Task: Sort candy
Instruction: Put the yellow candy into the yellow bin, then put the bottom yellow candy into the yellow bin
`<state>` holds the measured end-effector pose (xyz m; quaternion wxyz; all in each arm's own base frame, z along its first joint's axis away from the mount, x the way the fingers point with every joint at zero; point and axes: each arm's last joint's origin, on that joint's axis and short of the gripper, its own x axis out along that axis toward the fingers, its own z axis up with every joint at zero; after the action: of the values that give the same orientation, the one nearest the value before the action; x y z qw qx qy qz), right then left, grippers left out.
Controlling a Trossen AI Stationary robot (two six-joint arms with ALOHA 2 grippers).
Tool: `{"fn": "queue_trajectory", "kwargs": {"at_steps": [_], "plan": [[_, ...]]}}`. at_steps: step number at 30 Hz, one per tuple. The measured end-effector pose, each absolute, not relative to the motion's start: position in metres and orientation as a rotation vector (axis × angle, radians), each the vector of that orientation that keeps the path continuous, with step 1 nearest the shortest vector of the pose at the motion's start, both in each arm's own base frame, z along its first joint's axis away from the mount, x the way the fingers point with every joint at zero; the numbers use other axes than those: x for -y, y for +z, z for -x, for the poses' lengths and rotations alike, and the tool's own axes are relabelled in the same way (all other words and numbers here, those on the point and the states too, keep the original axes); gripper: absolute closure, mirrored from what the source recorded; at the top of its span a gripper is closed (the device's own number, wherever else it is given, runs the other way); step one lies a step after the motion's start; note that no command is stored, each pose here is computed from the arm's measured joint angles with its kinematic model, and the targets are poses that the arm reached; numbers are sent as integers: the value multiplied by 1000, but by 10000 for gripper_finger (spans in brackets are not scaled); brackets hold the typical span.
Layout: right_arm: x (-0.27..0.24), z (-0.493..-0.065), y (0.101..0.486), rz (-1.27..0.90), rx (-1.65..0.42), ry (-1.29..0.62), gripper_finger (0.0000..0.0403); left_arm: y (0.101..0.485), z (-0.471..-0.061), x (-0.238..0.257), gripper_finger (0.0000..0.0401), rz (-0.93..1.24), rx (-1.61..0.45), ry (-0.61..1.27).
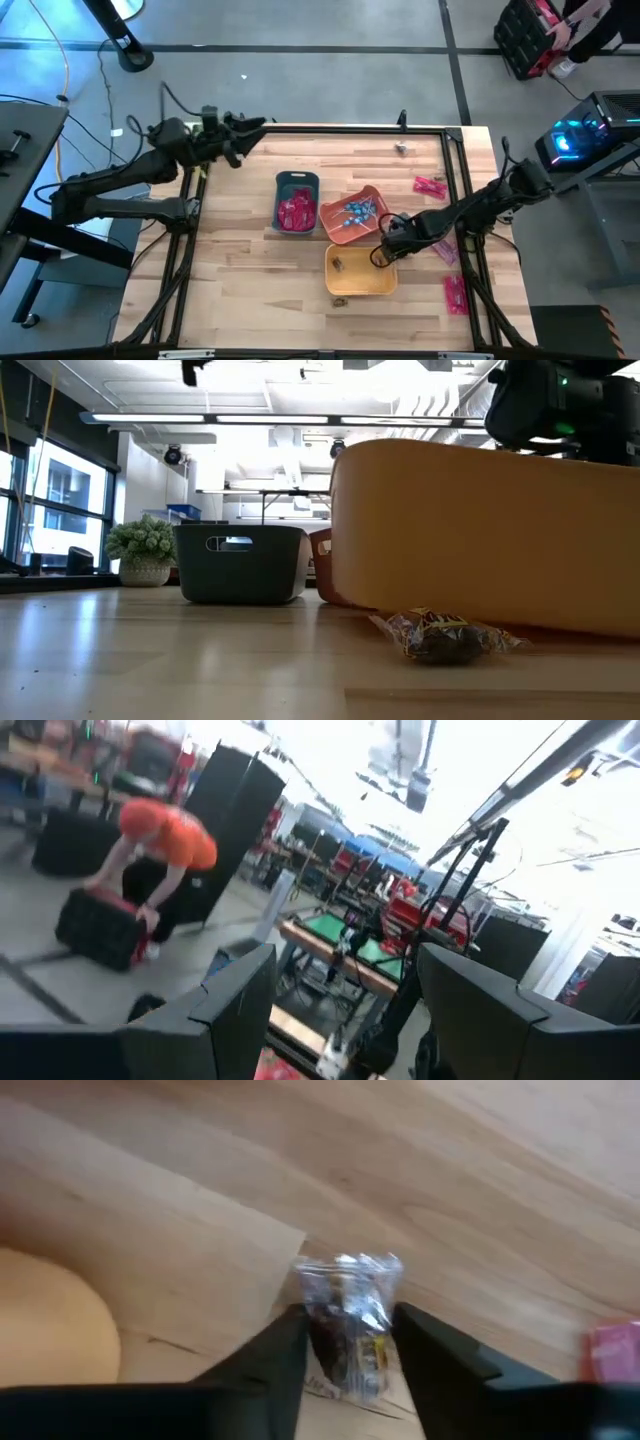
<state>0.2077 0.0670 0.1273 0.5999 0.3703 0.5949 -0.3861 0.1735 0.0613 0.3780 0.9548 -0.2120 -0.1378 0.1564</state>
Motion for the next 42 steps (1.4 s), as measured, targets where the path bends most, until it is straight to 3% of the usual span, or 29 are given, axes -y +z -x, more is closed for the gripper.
{"fn": "queue_trajectory", "kwargs": {"at_steps": [6,10,17,22,26,30,37,42], "plan": [[-65,-203,146,-809,-1418,-1014,366,400,-130,-46,162,275,408,304],[-63,-207,178,-773,-1411,-1060,366,409,-95,-34,162,137,476,318],[-59,-222,236,-800,-1361,-1097,305,404,-53,-20,162,71,461,347],[-71,-243,275,-915,-1215,-931,339,392,-38,-15,162,204,395,332],[-90,-262,287,-983,-1098,-685,349,383,-37,-14,162,300,328,332],[-104,-271,278,-951,-1088,-619,313,379,-42,-16,162,371,279,334],[-115,-279,256,-918,-1199,-627,207,377,-64,-22,162,470,218,305],[-119,-283,254,-860,-1243,-507,173,374,-88,-28,162,534,138,231]]}}
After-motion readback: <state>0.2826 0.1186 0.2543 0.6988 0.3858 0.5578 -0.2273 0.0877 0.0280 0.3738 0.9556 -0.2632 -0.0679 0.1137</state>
